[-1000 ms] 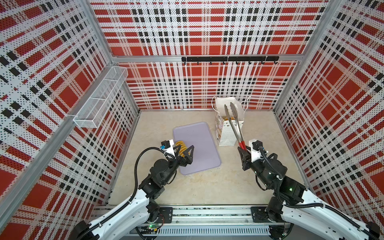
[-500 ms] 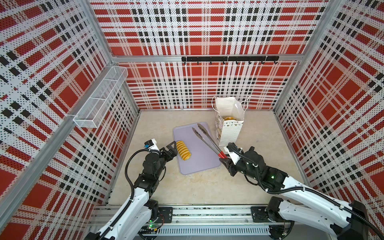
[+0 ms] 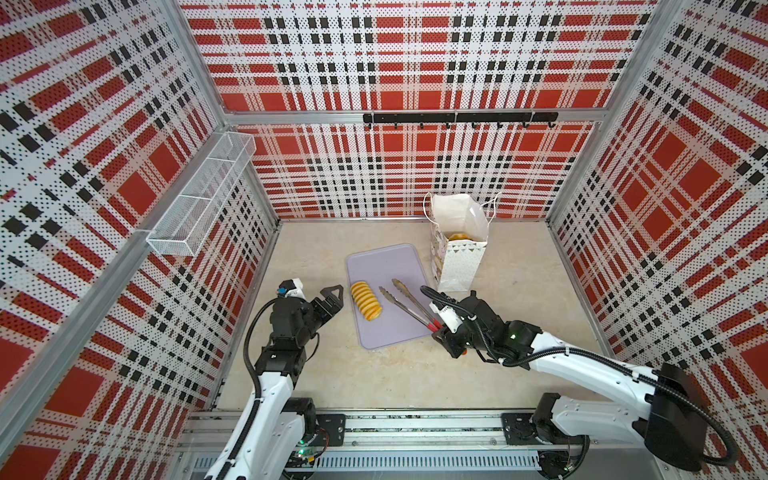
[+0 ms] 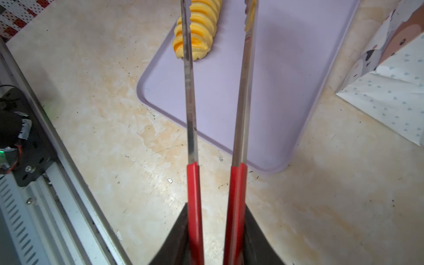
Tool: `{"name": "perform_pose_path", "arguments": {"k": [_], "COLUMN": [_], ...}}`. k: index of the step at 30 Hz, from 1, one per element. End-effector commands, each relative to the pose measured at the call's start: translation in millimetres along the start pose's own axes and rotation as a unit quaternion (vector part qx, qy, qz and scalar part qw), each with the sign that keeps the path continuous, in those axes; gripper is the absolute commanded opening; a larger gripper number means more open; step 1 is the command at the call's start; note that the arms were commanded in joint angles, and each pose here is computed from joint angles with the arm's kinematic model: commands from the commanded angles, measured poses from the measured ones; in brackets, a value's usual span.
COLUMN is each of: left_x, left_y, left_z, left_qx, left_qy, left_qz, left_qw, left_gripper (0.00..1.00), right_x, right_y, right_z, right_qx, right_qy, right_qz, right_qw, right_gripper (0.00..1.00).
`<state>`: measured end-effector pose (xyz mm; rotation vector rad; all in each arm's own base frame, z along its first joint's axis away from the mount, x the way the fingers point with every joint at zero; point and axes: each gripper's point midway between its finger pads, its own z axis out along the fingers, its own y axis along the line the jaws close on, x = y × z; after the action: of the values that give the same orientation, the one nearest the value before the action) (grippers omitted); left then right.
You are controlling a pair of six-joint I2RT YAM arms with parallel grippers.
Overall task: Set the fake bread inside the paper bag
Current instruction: 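Move the empty tongs back over the tray toward the ribbed roll, then position the tongs around the large ribbed yellow roll and close them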
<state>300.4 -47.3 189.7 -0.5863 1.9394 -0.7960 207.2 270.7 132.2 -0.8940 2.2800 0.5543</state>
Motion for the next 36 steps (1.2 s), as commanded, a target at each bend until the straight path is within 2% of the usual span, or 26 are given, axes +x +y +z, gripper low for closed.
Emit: {"name": "perform_pose_path", "arguments": {"k": [1, 3, 7, 10, 14, 22, 36], "left_x": [6.8, 9.4, -3.1, 15.2, 33.5, 38.8, 40.3], "left_y": [-5.8, -13.8, -12.7, -11.3, -5.1, 1.4, -2.2], "left_z": [-5.1, -3.1, -0.2, 11.4, 22.4, 26.6, 24.0], "left_qx": [0.007, 0.027, -0.012, -0.020, -0.016, -0.019, -0.017], "left_qy": [0.051, 0.069, 0.080, 0.113, 0.152, 0.163, 0.155], "left_qz": [0.024, 0.032, 0.079, 0.098, 0.091, 0.084, 0.091], "left_qw": [0.998, 0.997, 0.994, 0.989, 0.984, 0.983, 0.984], "left_gripper": [0.98, 0.98, 0.98, 0.98, 0.98, 0.98, 0.98], "right_x": [-26.4, -28.1, -26.7, -27.3, -27.4, -19.2, -22.4], "right_y": [11.2, 12.7, 14.0, 15.6, 15.5, 20.5, 25.8], "right_z": [-0.4, 6.0, 20.3, 29.1, 39.1, 57.3, 55.1], "right_qx": [-0.010, -0.011, -0.003, -0.001, -0.001, -0.018, -0.034], "right_qy": [-0.028, -0.023, -0.014, -0.015, -0.010, 0.009, -0.014], "right_qz": [-0.018, -0.020, -0.024, -0.027, -0.031, -0.020, 0.004], "right_qw": [0.999, 0.999, 1.000, 1.000, 0.999, 1.000, 0.999], "right_gripper": [0.33, 0.33, 0.33, 0.33, 0.34, 0.35, 0.36]}}
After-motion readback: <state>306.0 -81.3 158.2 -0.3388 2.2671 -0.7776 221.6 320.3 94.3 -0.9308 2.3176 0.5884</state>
